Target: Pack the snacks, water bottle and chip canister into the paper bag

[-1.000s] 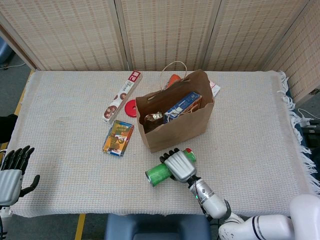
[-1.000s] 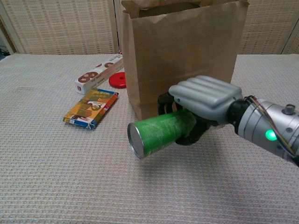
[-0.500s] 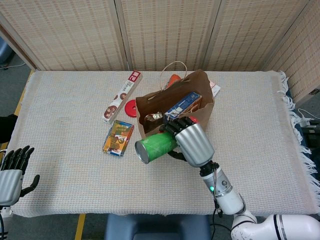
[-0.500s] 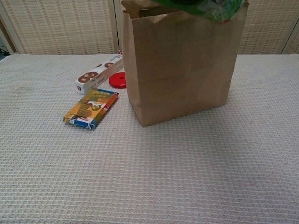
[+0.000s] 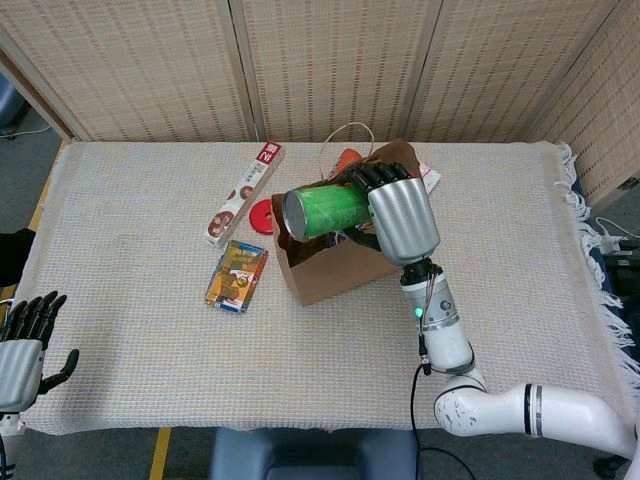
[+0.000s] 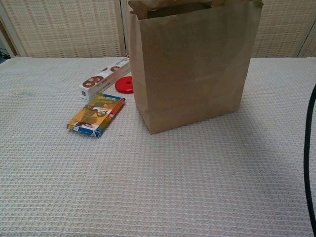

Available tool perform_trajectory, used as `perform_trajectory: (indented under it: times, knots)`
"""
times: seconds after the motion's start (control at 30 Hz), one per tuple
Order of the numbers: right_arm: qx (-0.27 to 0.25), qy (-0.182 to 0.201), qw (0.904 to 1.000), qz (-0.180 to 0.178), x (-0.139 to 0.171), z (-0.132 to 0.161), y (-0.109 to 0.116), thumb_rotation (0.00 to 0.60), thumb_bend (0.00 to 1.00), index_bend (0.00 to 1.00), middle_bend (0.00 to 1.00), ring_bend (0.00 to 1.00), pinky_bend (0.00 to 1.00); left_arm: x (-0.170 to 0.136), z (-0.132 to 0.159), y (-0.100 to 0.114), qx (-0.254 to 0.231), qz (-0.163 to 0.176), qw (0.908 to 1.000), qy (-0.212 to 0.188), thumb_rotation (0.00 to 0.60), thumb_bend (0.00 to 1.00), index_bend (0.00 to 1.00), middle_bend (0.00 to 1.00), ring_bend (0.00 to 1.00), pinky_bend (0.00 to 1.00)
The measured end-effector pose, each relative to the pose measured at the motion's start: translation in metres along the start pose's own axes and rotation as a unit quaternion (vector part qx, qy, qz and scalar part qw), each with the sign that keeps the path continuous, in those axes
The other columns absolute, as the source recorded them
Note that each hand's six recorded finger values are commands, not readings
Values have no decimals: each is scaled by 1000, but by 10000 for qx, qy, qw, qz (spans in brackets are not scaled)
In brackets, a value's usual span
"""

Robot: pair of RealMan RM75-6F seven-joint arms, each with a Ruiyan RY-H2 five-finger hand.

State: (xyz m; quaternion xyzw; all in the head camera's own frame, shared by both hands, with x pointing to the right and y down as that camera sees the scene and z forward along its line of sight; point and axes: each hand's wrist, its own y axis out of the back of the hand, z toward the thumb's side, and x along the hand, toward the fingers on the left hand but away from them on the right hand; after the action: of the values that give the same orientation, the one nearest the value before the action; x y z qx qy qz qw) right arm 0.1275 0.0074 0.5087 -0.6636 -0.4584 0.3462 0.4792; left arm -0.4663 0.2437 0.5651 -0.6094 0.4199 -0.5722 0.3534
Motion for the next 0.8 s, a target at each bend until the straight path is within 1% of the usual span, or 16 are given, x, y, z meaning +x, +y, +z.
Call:
perform_trajectory:
  times: [0.17, 0.23, 0.33, 0.4, 0.43, 0.47, 0.5, 0.53, 0.57, 0.6, 0.63, 0.7, 0.8]
  knots:
    - [471, -282, 9983, 199, -15, -23, -26, 600, 253, 706, 611, 589, 615, 1, -1, 0, -15, -26, 10000, -15, 600, 385, 34, 0, 0, 0]
    - [631, -344, 9968, 345, -18, -29, -40, 600, 253, 695, 611, 578, 600, 1, -1, 0, -22, -28, 10000, -16, 600, 384, 34, 0, 0, 0]
    - [833, -256, 9942, 623, -16, -28, -59, 600, 253, 650, 611, 538, 558, 0, -1, 0, -41, -30, 10000, -18, 600, 384, 34, 0, 0, 0]
    - [1006, -167, 9916, 794, -12, -26, -68, 600, 251, 606, 609, 502, 511, 0, -1, 0, -47, -30, 10000, -23, 600, 384, 34, 0, 0, 0]
    - [1081, -118, 9902, 871, -10, -25, -71, 600, 237, 565, 595, 474, 479, 0, -1, 0, -44, -30, 10000, -26, 600, 384, 34, 0, 0, 0]
    - [1138, -64, 9889, 953, -8, -24, -75, 600, 207, 483, 555, 424, 434, 0, -1, 0, -41, -29, 10000, -29, 600, 384, 34, 0, 0, 0]
    - [1170, -9, 9876, 1047, -5, -23, -78, 600, 168, 371, 491, 355, 382, 0, -1, 0, -39, -28, 10000, -30, 600, 384, 34, 0, 0, 0]
    - [1166, 4, 9871, 1098, -3, -23, -79, 600, 120, 216, 393, 260, 312, 0, -1, 0, -35, -27, 10000, -31, 600, 384, 34, 0, 0, 0]
    - [1151, -7, 9868, 1140, -2, -23, -80, 600, 83, 87, 293, 171, 247, 0, -1, 0, -27, -26, 10000, -31, 600, 384, 34, 0, 0, 0]
    - [1107, -44, 9867, 1190, -1, -23, -80, 600, 63, 18, 217, 110, 196, 0, -1, 0, -21, -26, 10000, -31, 600, 384, 34, 0, 0, 0]
    - [1049, -78, 9869, 1220, -1, -23, -79, 600, 57, 1, 178, 82, 169, 0, -1, 0, -16, -25, 10000, -30, 600, 384, 34, 0, 0, 0]
    - [887, -157, 9887, 1199, -2, -21, -72, 600, 48, 0, 132, 52, 138, 0, -1, 0, -12, -23, 10000, -25, 600, 383, 35, 0, 0, 0]
    - [716, -252, 9923, 981, -5, -22, -56, 600, 39, 0, 110, 42, 126, 0, -1, 0, -1, -22, 10000, -19, 600, 384, 34, 0, 0, 0]
